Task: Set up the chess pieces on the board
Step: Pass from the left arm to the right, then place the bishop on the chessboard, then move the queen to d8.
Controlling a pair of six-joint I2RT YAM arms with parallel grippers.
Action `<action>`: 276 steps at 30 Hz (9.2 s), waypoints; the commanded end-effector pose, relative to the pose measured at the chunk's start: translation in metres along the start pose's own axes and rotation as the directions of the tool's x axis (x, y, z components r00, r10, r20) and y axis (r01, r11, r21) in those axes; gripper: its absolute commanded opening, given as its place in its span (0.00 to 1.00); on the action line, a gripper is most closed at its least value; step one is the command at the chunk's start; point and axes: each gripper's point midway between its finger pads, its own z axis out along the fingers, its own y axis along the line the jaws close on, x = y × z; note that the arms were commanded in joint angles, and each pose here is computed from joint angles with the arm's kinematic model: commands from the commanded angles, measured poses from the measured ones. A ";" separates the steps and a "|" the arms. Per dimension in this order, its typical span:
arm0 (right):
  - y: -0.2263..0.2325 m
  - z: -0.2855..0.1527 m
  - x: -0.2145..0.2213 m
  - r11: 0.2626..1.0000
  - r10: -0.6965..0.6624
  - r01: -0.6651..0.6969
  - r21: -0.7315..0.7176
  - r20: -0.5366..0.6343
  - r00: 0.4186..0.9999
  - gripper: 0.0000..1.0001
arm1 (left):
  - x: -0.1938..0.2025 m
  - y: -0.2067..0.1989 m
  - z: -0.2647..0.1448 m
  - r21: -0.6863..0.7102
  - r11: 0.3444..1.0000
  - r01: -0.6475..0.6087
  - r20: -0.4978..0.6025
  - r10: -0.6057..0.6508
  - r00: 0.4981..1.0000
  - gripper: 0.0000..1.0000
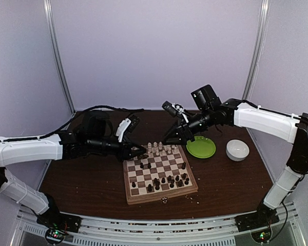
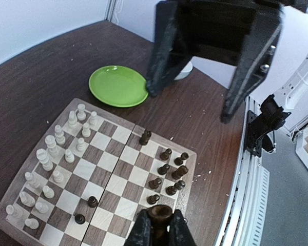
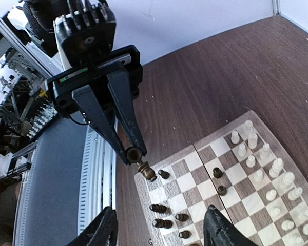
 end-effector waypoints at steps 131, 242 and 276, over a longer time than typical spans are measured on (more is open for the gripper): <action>0.062 0.046 0.133 0.810 -0.402 0.563 -0.165 -0.855 0.328 0.09 | -0.031 0.085 -0.122 -0.603 0.785 0.142 0.260 0.024 0.965 0.00; -0.011 0.065 0.171 0.925 -0.178 0.381 0.002 -0.882 0.436 0.13 | -0.013 0.090 -0.088 -0.568 0.816 0.108 0.170 -0.012 0.985 0.00; 0.001 0.088 0.149 0.930 -0.207 0.368 -0.007 -0.837 0.506 0.09 | -0.008 0.092 -0.085 -0.565 0.818 0.111 0.164 -0.020 0.986 0.00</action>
